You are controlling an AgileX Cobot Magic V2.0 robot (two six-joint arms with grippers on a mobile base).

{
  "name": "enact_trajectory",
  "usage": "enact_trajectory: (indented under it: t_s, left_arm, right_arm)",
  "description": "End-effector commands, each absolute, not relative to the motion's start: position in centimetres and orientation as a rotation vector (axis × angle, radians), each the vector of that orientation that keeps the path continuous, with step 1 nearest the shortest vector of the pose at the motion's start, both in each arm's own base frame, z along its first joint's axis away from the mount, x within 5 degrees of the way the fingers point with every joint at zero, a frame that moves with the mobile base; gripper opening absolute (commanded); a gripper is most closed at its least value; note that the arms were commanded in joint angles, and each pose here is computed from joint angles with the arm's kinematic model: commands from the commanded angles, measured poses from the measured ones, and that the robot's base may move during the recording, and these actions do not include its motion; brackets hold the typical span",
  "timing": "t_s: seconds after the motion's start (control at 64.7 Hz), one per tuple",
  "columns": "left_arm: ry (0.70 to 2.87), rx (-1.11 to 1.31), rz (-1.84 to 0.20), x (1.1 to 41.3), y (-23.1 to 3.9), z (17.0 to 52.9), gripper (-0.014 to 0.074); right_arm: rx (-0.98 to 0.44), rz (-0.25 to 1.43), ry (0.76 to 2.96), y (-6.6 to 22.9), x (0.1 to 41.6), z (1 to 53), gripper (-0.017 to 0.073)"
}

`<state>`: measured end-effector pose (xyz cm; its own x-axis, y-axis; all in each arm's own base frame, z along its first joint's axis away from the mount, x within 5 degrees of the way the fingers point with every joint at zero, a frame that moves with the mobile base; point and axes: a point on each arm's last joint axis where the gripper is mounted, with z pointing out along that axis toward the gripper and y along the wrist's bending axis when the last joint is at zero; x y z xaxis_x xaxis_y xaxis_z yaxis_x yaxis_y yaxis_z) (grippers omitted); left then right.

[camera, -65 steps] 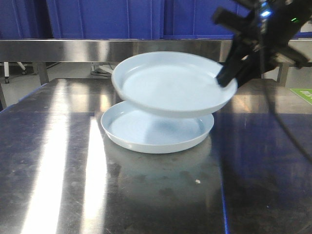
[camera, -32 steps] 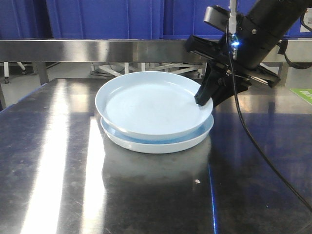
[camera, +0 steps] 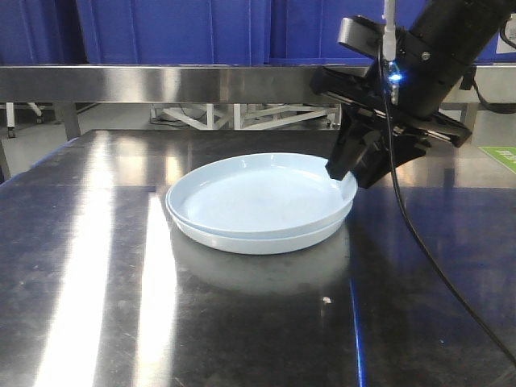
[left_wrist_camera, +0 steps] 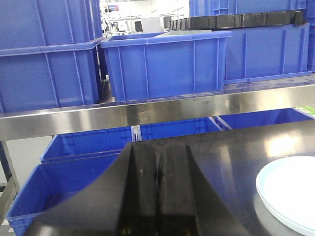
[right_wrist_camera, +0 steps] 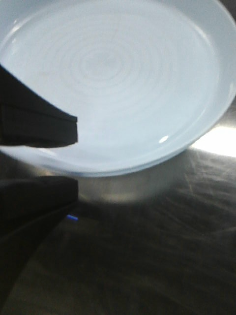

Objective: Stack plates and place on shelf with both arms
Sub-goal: 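Open the right gripper to release the top plate, then grip the rim of the stacked plates with the right gripper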

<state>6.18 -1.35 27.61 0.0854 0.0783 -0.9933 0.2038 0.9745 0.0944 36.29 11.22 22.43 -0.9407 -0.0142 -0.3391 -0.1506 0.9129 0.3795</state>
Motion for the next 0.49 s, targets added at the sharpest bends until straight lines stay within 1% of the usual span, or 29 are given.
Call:
enact_trajectory:
  t_s: [0.0,0.077,0.479]
  left_arm:
    - [1.385,0.204,-0.096,6.03,-1.25,29.31,0.0082]
    - [1.385,0.204,-0.096,6.03,-1.25,29.31,0.0082]
    - [1.385,0.204,-0.096,6.03,-1.25,29.31,0.0082]
  right_arm:
    - [-0.13,0.565,2.673,11.02,36.2,24.86,0.0363]
    - [-0.139,0.541,2.676,10.9,36.23,24.77,0.0367]
    - [-0.118,0.539,2.66,10.95,36.4,24.81,0.0363]
